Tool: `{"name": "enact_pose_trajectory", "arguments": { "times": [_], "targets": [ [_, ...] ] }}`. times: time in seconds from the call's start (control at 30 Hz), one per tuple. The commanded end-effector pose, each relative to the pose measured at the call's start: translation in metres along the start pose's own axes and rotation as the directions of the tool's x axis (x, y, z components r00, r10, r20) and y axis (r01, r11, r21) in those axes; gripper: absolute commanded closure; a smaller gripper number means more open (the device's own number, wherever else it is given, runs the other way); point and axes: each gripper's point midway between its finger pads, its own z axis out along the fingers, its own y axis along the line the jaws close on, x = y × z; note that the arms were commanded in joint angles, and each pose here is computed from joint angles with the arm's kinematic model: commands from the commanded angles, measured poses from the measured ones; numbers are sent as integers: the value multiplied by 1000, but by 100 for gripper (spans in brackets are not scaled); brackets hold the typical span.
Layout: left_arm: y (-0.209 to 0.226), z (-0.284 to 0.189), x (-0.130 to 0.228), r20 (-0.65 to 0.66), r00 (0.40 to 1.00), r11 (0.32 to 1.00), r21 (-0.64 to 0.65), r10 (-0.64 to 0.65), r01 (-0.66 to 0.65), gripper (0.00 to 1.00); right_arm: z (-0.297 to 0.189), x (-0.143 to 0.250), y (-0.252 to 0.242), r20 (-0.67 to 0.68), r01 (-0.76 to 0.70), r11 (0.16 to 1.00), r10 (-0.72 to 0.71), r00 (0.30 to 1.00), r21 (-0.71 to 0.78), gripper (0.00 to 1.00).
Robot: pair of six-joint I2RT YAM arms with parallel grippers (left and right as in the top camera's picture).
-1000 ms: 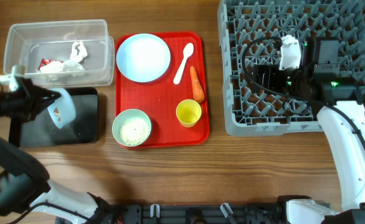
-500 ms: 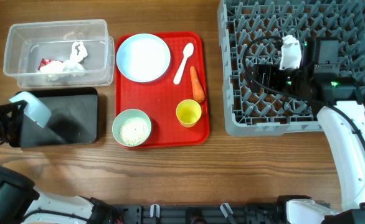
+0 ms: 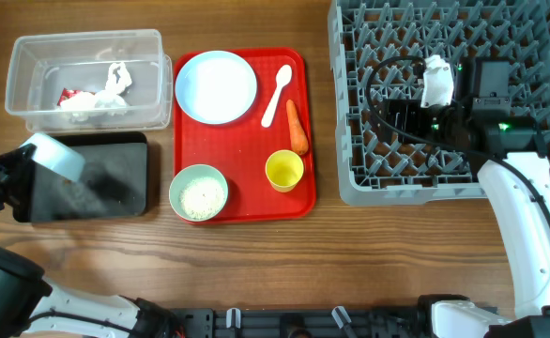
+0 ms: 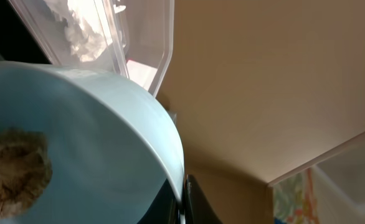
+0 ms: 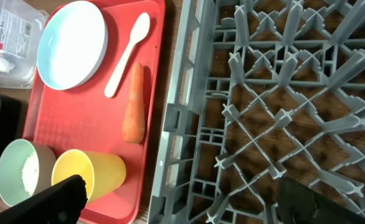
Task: Sort waste into correct bins and load items into the dishwasher rack
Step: 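Tip the blue bowl over the black tray to dump the scraps, then place the empty blue bowl back on the red tray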
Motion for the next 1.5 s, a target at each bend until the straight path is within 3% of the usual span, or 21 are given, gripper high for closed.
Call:
{"name": "enact_pose_trajectory", "arguments": {
  "times": [0.0,0.07,0.2,0.47,0.6,0.73,0.8,0.87,0.93,0.97,1.03,1.13,1.3,1.47],
  "targets": [
    [-3,-10,-8,27,991,990,60,-133,131,96,-1,-5,2,9,5,1000,-5,1000,-2,0],
    [-10,-16,-10,31,980,976,106,-196,191,96,-1,-5,2,8,5,1000,-5,1000,-2,0],
    [-25,-26,-15,40,980,961,210,-194,181,96,-1,-5,2,9,5,1000,-5,1000,-2,0],
    [0,-14,-14,52,991,992,25,-127,126,96,-1,-5,2,10,5,1000,-5,1000,-3,0],
    [-36,9,6,-12,1000,1000,7,-11,11,96,-1,-6,2,10,4,1000,-4,1000,-3,0],
    [-94,39,45,-93,959,962,-41,267,-272,96,-1,-4,2,5,1,1000,-1,1000,-2,0],
    [-115,59,68,-139,895,889,-125,425,-441,96,-1,-4,2,5,2,1000,-2,1000,-2,0],
    [-123,90,99,-202,781,713,-321,591,-623,96,-1,-6,2,12,5,1000,-5,1000,-2,0],
    [-120,108,114,-254,696,578,-407,672,-707,96,-1,-7,2,16,6,1000,-6,1000,-3,0],
    [-115,123,125,-299,635,478,-456,712,-751,96,-1,-7,2,17,6,1000,-6,1000,-3,0],
    [-105,152,147,-386,527,312,-495,757,-811,96,-1,-8,2,21,8,1000,-8,1000,-3,0],
    [-84,201,186,-511,372,124,-454,775,-882,96,-2,-9,2,22,8,1000,-8,1000,-3,0],
    [-31,256,223,-653,238,-71,-411,719,-909,96,-1,-8,2,19,7,1000,-7,1000,-3,0],
    [62,282,254,-830,194,-156,-317,524,-935,96,-1,-6,2,13,5,1000,-5,1000,-2,0]
  ]
}}
